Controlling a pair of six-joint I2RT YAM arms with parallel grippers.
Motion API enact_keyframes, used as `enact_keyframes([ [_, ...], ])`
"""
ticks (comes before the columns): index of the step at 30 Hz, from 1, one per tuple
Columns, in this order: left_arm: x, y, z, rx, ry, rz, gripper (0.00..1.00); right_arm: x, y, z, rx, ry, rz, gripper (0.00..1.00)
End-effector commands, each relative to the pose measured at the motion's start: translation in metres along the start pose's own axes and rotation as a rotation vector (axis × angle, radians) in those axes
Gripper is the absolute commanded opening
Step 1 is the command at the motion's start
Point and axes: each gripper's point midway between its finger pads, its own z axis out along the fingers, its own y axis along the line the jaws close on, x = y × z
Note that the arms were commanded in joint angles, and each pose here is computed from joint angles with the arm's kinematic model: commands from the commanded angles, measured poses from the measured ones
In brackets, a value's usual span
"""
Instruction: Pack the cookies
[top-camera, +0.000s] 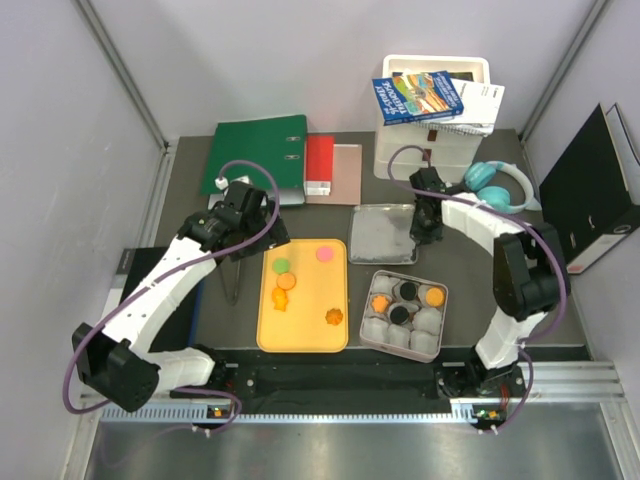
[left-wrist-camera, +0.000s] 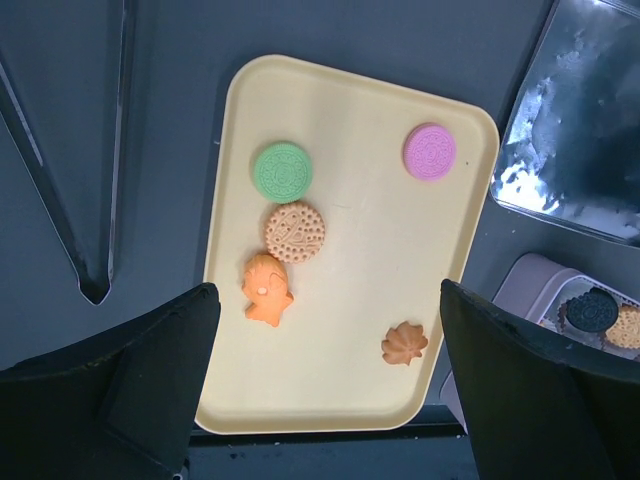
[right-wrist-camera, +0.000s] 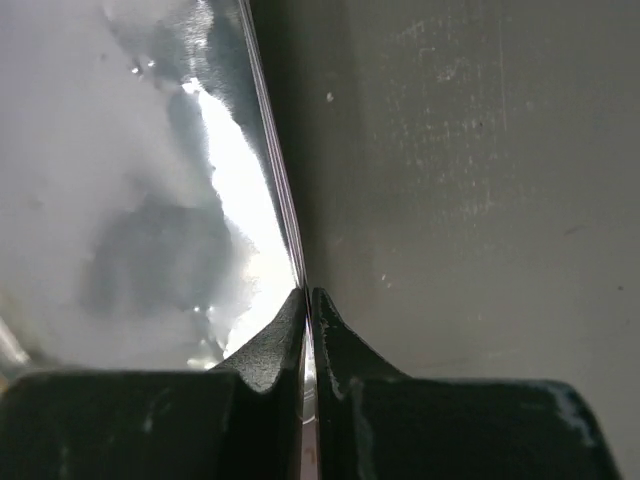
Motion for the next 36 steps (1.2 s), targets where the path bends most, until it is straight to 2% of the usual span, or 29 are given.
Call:
enact_keyframes([
  [1, -0.019, -0.015, -0.006, 0.056, -0.068, 0.005, 0.96, -0.024, 0.013, -0.056, -0.102, -0.121, 0.042, 0.00],
  [16, -0.026, -0.041, 0.014, 0.130, -0.069, -0.043, 0.99, -0.041, 0.003, -0.135, -0.162, -0.235, 0.030, 0.00],
  [22, -0.029, -0.086, 0.017, 0.377, -0.084, -0.084, 0.99, -0.037, 0.008, -0.171, -0.251, -0.264, 0.008, 0.00],
  [28, -0.026, -0.138, 0.005, 0.702, -0.055, -0.108, 0.99, -0.030, 0.012, -0.197, -0.327, -0.267, -0.004, 0.00],
  [30, -0.019, -0.144, 0.005, 0.755, -0.024, -0.123, 0.99, -0.029, 0.013, -0.202, -0.345, -0.267, -0.003, 0.00],
  [31, -0.027, -0.154, -0.001, 0.818, -0.059, -0.119, 0.99, -0.029, 0.013, -0.205, -0.352, -0.269, -0.003, 0.00],
  [35, -0.026, -0.169, -0.005, 0.926, -0.052, -0.121, 0.99, -0.027, 0.015, -0.211, -0.369, -0.274, -0.017, 0.00],
  [36, -0.020, -0.172, 0.000, 0.945, -0.013, -0.127, 0.99, -0.026, 0.016, -0.212, -0.374, -0.273, -0.020, 0.00],
])
